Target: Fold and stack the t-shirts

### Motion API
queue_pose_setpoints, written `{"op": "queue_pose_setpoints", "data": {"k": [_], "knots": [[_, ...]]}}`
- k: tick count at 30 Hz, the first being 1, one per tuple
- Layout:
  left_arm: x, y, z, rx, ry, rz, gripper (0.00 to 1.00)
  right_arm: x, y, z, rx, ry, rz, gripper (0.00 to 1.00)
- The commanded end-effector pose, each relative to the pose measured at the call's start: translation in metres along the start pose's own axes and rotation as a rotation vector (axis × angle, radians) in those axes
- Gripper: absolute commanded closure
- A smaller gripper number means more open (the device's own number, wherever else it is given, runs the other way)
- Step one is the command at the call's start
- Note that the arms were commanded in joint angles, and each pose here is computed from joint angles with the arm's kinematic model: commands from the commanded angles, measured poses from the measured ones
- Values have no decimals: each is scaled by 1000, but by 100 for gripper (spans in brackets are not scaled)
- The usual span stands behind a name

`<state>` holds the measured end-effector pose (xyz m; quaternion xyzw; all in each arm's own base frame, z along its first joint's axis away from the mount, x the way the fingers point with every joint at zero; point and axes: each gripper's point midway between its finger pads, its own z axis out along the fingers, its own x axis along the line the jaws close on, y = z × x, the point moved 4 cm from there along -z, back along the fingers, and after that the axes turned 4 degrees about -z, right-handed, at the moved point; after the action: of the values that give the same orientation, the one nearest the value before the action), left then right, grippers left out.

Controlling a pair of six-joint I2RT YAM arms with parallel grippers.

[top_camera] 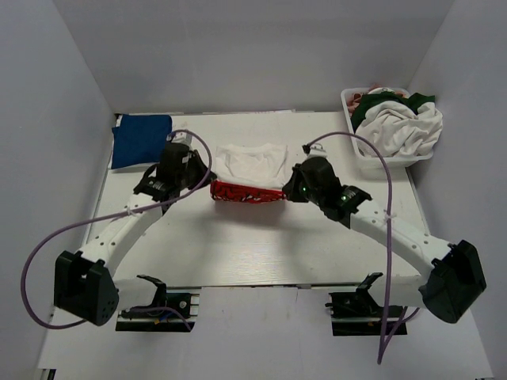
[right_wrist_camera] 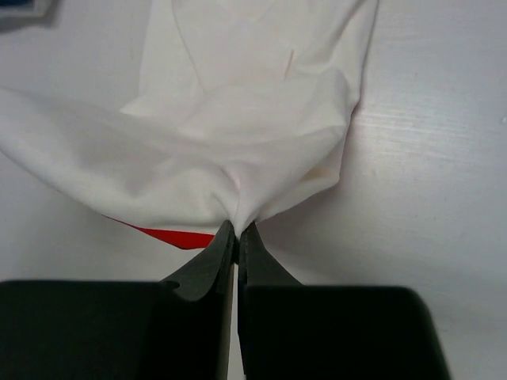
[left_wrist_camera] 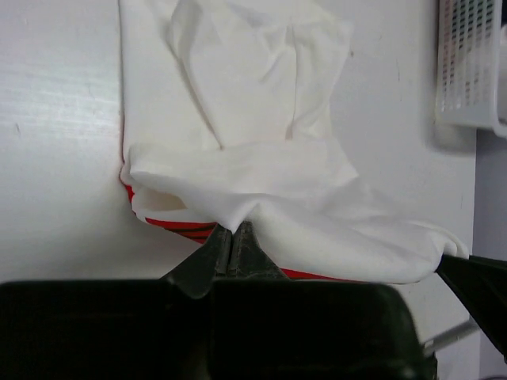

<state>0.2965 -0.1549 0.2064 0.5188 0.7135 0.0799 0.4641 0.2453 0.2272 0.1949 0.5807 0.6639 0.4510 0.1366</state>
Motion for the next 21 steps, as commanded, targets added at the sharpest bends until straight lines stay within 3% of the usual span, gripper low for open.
{"op": "queue_pose_setpoints", "data": {"k": [1, 11, 18, 21], "knots": [[-16, 45, 3, -136, 34, 11, 100, -3, 41, 7, -76, -94, 26, 100], [-3, 101, 67, -222, 188, 12, 100, -24, 105, 77, -72, -146, 20, 100], [-14, 133, 114, -269, 108, 50, 100, -46, 136, 130, -48, -141, -6, 100], [-5, 136, 146, -224, 142, 54, 100, -56, 131, 158, 0, -132, 1, 100]]}}
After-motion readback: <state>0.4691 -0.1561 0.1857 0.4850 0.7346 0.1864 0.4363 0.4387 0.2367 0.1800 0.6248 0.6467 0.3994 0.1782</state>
